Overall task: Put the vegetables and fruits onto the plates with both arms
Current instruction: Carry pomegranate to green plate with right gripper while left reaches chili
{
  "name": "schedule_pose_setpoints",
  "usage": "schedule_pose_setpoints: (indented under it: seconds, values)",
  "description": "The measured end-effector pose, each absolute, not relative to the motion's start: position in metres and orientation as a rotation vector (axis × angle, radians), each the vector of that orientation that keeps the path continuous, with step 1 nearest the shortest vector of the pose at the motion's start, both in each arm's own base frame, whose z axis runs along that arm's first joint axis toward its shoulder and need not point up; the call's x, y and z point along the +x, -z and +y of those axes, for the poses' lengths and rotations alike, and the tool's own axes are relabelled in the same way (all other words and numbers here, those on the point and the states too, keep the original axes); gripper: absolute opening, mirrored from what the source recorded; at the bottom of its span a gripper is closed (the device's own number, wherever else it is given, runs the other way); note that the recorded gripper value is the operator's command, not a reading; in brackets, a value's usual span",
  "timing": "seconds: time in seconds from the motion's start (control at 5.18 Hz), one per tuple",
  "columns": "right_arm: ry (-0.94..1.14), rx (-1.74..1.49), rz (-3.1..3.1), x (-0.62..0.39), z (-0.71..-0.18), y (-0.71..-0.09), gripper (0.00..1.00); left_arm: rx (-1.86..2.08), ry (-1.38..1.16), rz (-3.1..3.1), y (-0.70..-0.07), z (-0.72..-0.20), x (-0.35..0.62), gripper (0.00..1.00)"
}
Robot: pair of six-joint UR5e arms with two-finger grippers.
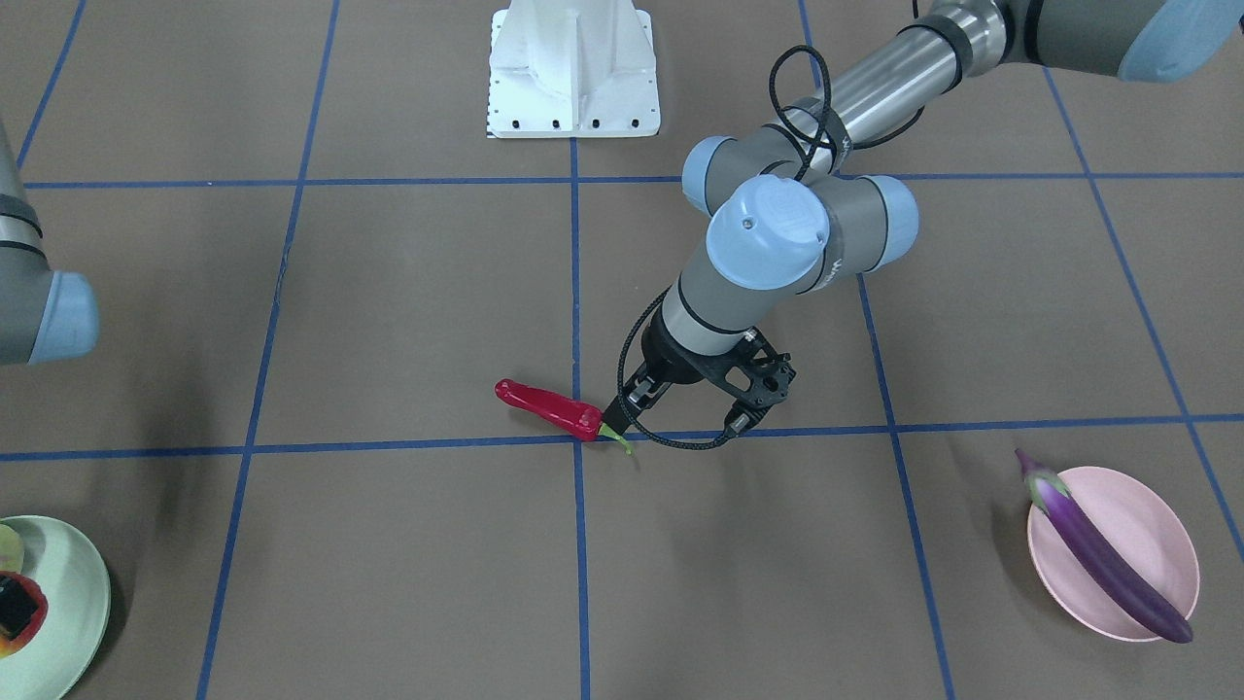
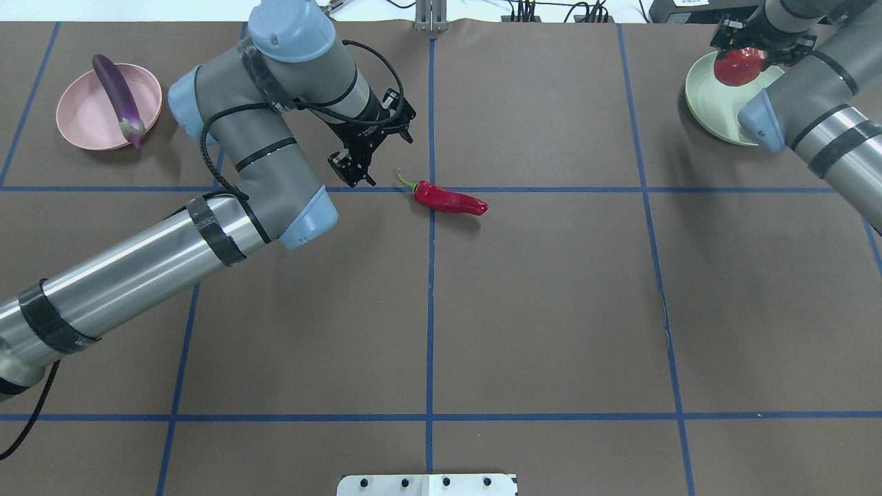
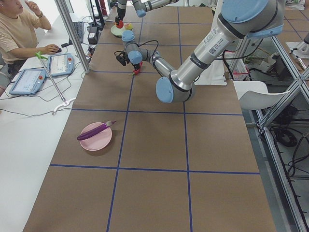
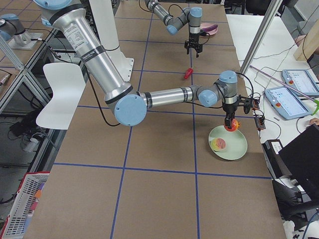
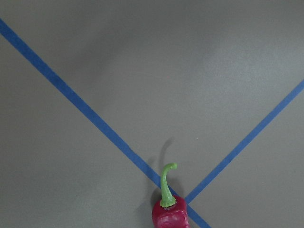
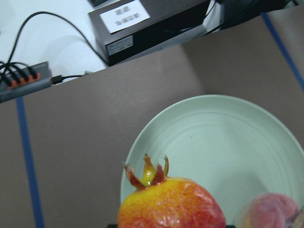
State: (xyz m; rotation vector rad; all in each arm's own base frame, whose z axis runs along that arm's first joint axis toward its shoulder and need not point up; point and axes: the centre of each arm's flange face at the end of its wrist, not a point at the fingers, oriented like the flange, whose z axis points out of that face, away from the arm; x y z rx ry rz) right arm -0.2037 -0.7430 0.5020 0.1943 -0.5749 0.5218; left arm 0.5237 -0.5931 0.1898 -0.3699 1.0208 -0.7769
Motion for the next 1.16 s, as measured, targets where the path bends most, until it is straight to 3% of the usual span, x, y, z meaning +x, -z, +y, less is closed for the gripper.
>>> schedule_pose_setpoints:
  seconds: [0.58,1.16]
  values:
    - [-0.531,0.215,-0.536,-0.207,-0.757,-0.54,1.0,-0.431,0.858,0.985,-0.176,-0.575,0.568,1.0]
    - [-0.525,0.235,-0.552,-0.206,-0.758,-0.529,1.0,-0.345,0.969,0.953,-0.155,-0.571,0.631,1.0]
